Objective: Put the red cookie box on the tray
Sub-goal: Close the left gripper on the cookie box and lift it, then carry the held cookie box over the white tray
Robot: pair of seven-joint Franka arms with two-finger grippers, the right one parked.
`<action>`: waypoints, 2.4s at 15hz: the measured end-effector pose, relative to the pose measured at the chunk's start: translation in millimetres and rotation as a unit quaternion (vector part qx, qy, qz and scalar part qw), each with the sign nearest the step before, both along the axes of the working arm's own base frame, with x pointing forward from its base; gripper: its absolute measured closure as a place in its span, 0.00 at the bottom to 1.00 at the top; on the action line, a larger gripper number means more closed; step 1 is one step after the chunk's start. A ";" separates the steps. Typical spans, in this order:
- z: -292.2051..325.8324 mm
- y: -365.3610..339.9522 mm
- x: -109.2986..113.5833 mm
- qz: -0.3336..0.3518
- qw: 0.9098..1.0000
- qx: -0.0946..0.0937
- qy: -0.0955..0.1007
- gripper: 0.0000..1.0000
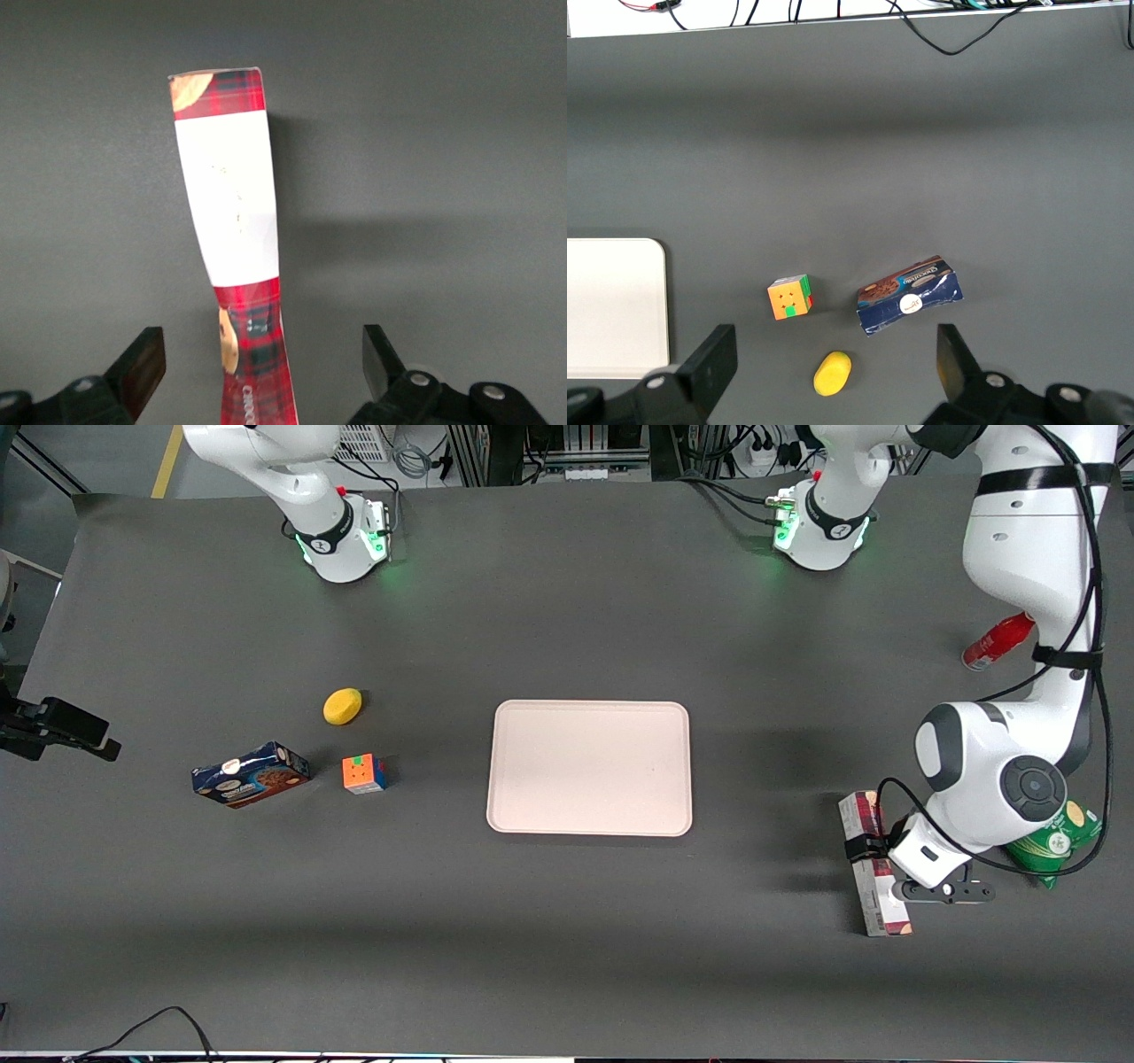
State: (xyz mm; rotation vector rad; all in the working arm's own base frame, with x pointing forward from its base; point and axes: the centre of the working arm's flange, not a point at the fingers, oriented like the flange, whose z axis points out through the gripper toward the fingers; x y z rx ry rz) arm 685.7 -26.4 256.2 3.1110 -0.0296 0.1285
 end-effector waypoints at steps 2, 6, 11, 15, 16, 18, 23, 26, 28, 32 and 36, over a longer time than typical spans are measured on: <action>-5.2 -1.6 0.7 -0.001 1.000 0.000 -0.003 0.18; -15.7 -3.4 0.6 -0.003 1.000 0.001 -0.001 0.40; -18.8 -2.0 0.7 -0.006 1.000 0.005 -0.002 0.47; -17.6 -1.8 1.6 -0.019 1.000 0.020 -0.003 0.88; -16.8 -2.3 2.1 -0.022 1.000 0.022 -0.004 0.91; -8.6 -4.4 5.4 -0.024 0.999 0.023 0.001 0.92; 91.5 -49.0 2.9 -0.058 0.997 0.022 0.040 0.94; 148.1 -123.5 -25.3 -0.091 0.995 -0.001 0.051 0.94; 162.4 -174.5 -46.7 -0.081 0.995 -0.017 0.057 0.94; 146.2 -273.0 -105.5 -0.046 0.996 -0.028 0.067 0.94; 101.2 -334.3 -172.5 -0.018 0.998 -0.014 0.060 0.94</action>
